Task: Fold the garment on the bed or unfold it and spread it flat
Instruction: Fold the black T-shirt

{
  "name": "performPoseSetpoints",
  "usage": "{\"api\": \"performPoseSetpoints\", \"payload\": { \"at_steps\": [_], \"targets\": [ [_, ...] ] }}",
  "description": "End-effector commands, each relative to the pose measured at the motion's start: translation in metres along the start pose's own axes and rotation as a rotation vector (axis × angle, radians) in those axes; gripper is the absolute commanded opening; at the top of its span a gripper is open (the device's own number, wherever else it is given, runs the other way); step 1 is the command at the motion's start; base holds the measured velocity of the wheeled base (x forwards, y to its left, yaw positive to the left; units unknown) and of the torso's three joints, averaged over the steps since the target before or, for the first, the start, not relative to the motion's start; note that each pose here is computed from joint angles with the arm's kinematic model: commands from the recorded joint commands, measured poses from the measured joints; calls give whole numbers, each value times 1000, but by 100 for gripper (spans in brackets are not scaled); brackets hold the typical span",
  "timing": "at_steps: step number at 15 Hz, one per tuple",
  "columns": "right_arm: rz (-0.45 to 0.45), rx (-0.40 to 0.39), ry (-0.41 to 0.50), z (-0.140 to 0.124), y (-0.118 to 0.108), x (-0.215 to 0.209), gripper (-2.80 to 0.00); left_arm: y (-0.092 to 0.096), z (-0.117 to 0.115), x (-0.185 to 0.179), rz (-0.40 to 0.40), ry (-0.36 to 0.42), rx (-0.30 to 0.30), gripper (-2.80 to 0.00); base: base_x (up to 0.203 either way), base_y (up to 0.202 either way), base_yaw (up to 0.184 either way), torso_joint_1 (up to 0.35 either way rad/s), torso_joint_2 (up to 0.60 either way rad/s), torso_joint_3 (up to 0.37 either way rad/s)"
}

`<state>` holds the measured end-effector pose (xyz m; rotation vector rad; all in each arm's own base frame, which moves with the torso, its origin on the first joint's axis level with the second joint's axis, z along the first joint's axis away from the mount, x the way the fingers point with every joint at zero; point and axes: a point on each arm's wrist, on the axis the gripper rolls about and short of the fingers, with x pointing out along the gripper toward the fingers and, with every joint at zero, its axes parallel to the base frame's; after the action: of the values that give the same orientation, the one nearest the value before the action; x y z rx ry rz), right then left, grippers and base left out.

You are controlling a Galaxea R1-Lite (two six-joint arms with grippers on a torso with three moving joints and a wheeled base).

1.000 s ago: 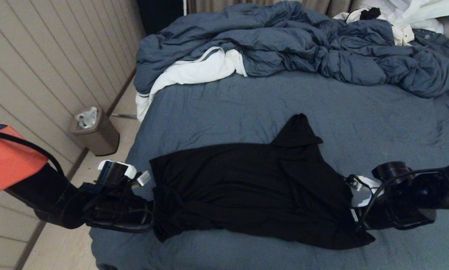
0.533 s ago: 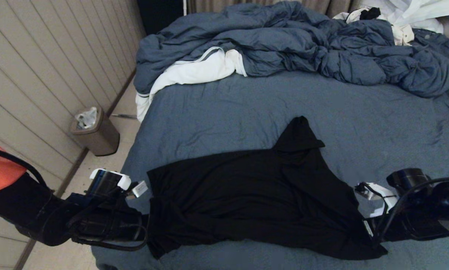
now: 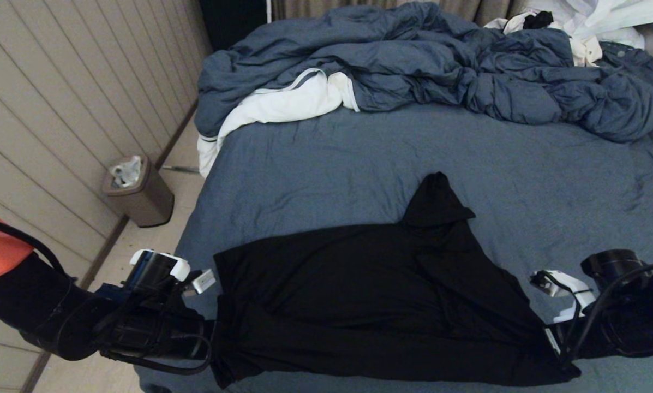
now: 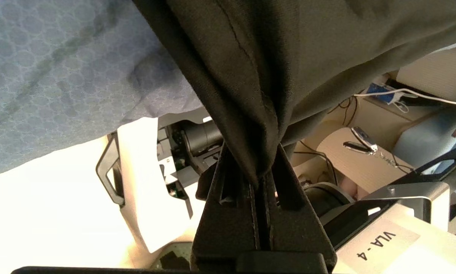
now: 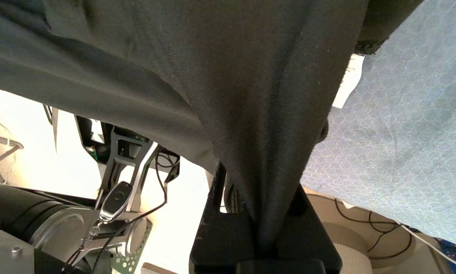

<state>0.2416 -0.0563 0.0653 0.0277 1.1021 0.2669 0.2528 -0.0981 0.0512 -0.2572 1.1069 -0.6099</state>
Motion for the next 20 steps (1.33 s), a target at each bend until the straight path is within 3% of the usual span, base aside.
{"api": "performPoseSetpoints", "payload": {
  "at_steps": [1,2,3,10,16,20],
  "targets": [
    [10,7,20,-1,-2,7,-280,2,0,3,0,8,-6,-280,0,0,0,0,0,0],
    [11,10,23,-1,-3,8,-280,3,-1,3,2,11,-7,-280,0,0,0,0,0,0],
    [10,10,27,-2,-3,8,0,3,-3,4,5,16,-6,0,0,0,0,0,0,0],
    [-14,6,-23,4,-9,5,0,8,0,-3,14,-21,-10,0,0,0,0,0,0,0],
    [-106,32,-196,31,-32,-22,0,37,35,-44,76,-273,-48,0,0,0,0,0,0,0],
    [-134,101,-360,84,-42,-40,0,38,75,-61,82,-394,-25,0,0,0,0,0,0,0]
  ]
}}
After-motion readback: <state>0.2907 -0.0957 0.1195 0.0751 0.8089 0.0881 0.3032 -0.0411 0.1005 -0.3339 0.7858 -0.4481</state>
